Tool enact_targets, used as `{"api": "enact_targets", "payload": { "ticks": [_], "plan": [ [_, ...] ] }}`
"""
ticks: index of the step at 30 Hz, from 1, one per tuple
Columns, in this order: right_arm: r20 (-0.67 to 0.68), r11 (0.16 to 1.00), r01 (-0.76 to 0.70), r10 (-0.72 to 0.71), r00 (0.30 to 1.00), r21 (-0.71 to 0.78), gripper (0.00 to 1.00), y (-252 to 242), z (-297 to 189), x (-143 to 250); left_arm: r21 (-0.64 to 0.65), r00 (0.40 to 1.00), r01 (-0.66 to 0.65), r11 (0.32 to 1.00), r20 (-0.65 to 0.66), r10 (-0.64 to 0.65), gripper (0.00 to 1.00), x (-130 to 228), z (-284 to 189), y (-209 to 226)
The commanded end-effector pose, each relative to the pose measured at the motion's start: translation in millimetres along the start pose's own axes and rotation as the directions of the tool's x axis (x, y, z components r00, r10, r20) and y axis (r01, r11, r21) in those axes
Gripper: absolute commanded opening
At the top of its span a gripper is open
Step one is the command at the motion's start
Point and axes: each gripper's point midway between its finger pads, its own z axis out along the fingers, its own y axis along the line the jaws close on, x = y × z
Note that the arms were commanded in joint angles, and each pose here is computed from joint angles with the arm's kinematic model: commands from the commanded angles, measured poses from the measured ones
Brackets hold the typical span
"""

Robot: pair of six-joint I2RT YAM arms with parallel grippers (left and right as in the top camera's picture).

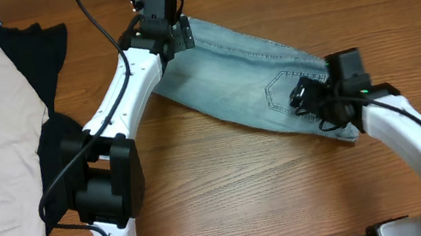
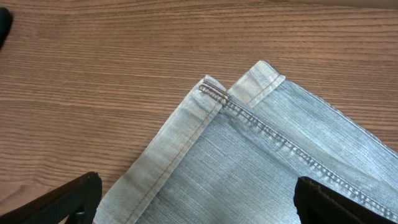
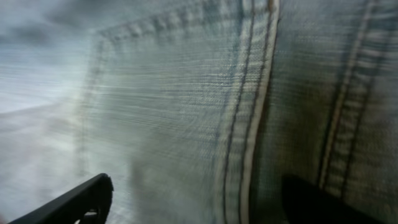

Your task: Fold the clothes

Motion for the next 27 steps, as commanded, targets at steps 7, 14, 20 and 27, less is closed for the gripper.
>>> {"api": "enact_targets", "payload": {
  "ticks": [7, 14, 20, 27],
  "plan": [
    [-0.125, 0.982, -0.111, 0.131, 0.983, 0.151, 0.91, -31, 8, 29, 0.012, 0.995, -0.097, 0.995, 0.015, 0.097, 1.0, -11, -9, 7],
    [-0.114, 0.951, -0.158, 0.194, 0.974, 0.268, 1.0, -74, -5, 18, 0.049, 0.99, -0.14, 0.989, -0.002, 0.141, 1.0, -6, -9, 1],
    [-0.111, 0.977, -0.177, 0.191, 0.975, 0.122, 1.0, -41, -38, -29, 0.122, 0.977, -0.205, 0.971, -0.028, 0.21, 1.0, 6, 1, -12],
    [-0.064, 0.987, -0.143, 0.148, 0.987, 0.079, 1.0, -4, -93, -70, 0.262, 0.935, -0.314, 0.913, -0.08, 0.345, 0.94, 41, 31, -35]
  ]
}}
